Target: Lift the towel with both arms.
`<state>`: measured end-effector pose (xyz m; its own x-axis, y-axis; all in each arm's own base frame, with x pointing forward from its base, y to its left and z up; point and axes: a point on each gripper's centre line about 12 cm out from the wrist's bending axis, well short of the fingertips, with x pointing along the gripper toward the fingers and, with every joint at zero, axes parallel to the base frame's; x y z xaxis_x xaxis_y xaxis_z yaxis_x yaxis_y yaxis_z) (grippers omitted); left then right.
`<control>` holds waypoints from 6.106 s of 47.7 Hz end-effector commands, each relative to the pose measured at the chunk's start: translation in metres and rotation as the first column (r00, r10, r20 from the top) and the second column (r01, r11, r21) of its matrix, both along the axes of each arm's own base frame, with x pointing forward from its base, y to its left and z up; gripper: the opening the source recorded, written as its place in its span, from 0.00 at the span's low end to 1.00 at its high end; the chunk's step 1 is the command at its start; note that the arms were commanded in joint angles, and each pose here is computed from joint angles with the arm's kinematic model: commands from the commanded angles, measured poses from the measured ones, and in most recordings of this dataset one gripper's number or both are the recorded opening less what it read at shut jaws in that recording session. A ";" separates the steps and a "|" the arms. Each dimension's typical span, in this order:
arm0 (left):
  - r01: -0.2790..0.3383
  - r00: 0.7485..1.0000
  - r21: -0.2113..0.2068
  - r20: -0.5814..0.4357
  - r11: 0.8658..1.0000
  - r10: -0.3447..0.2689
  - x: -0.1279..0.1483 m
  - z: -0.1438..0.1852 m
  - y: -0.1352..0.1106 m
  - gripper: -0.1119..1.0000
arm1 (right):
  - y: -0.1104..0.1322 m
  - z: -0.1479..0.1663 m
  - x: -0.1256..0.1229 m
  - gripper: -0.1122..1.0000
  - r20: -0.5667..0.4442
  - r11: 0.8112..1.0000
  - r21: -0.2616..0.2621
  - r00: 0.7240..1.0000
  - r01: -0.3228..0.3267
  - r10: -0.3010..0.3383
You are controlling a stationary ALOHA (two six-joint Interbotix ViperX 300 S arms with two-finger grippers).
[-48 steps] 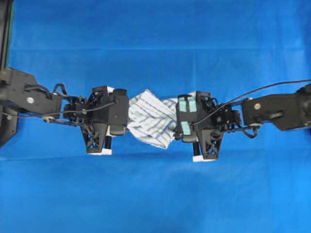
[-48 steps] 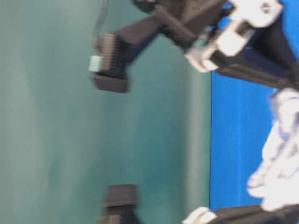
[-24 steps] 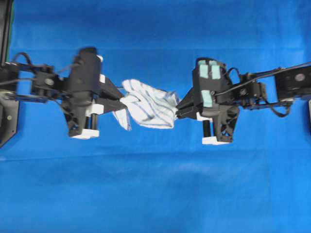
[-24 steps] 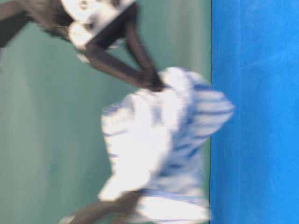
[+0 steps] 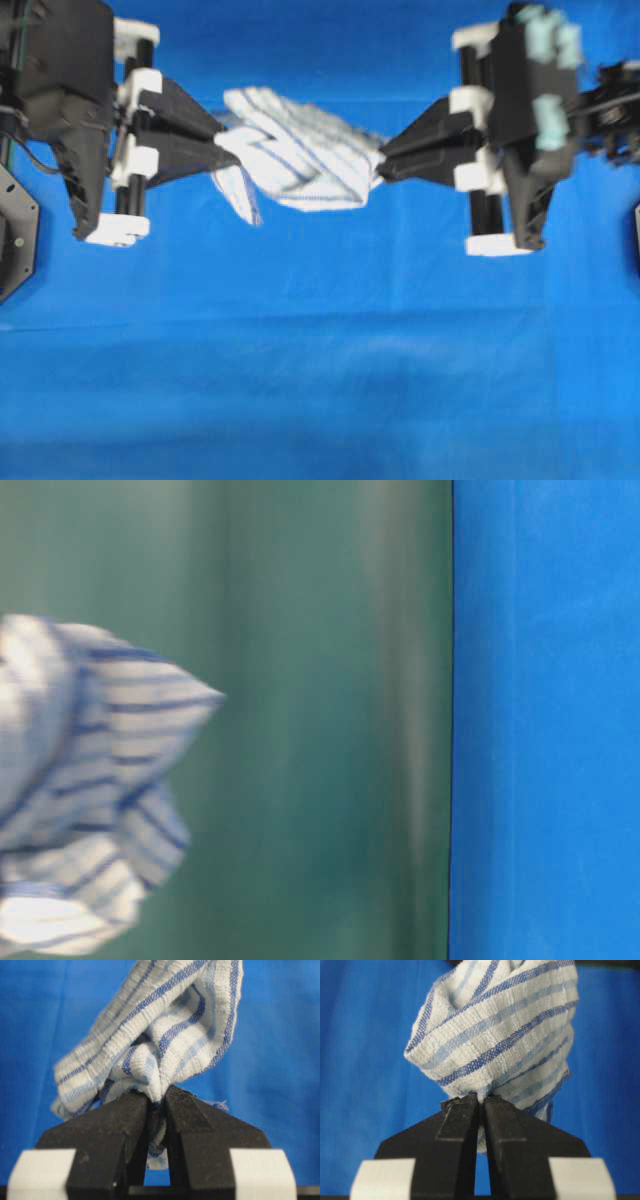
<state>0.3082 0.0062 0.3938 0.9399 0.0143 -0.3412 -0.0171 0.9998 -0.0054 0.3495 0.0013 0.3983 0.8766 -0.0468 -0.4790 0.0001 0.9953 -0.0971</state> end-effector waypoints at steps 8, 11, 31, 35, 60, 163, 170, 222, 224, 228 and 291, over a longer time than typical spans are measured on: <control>-0.008 0.997 0.006 0.075 1.000 0.008 -0.005 0.032 0.003 0.14 | -0.001 0.033 -0.009 0.14 0.070 1.000 -0.005 0.998 0.003 -0.002; -0.008 0.998 0.006 0.067 1.000 0.008 -0.004 0.031 0.003 0.14 | -0.001 0.031 -0.007 0.14 0.061 1.000 -0.008 0.998 0.003 -0.002; -0.017 0.997 0.005 0.081 1.000 0.016 -0.006 0.033 0.005 0.24 | 0.000 0.029 -0.007 0.15 0.042 0.999 -0.042 0.999 -0.018 0.020; -0.019 0.997 0.003 0.081 1.000 0.018 -0.008 0.032 0.005 0.45 | -0.002 0.028 -0.007 0.24 0.041 0.999 -0.036 0.999 -0.007 0.009; -0.005 1.000 -0.013 -0.003 1.000 0.005 -0.015 -0.007 0.000 0.92 | -0.002 -0.003 0.001 0.70 -0.040 1.000 -0.002 0.999 0.008 -0.008; 0.081 0.877 -0.015 -0.474 0.997 -0.079 0.035 -0.265 -0.032 0.12 | 0.018 -0.267 0.054 0.13 -0.349 0.995 0.099 0.937 0.021 0.015; 0.062 0.913 -0.020 -0.402 0.998 -0.065 0.034 -0.212 -0.026 0.12 | 0.017 -0.225 0.052 0.13 -0.292 0.995 0.100 0.956 0.022 0.008; -0.036 0.994 0.010 0.102 0.999 0.035 -0.057 0.073 0.008 0.12 | -0.002 0.061 -0.007 0.13 0.010 0.997 -0.027 0.997 0.073 -0.073; -0.036 0.994 0.010 0.102 0.999 0.035 -0.056 0.073 0.008 0.12 | -0.002 0.061 -0.007 0.13 0.010 0.997 -0.026 0.997 0.073 -0.073; -0.036 0.995 0.013 0.093 0.999 0.035 -0.053 0.071 0.009 0.12 | -0.002 0.061 -0.007 0.13 0.010 0.997 -0.024 0.997 0.072 -0.072; 0.097 0.977 0.056 -0.197 0.994 -0.084 -0.003 -0.082 -0.019 0.88 | 0.006 -0.082 0.013 0.69 -0.220 0.995 0.037 0.972 0.091 -0.081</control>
<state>0.3012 -0.0110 0.3237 0.8482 -0.0360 -0.5284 0.0764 0.9956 0.0548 0.3606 0.0039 0.3246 0.7304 -0.1062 -0.6747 0.0768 0.9943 -0.0734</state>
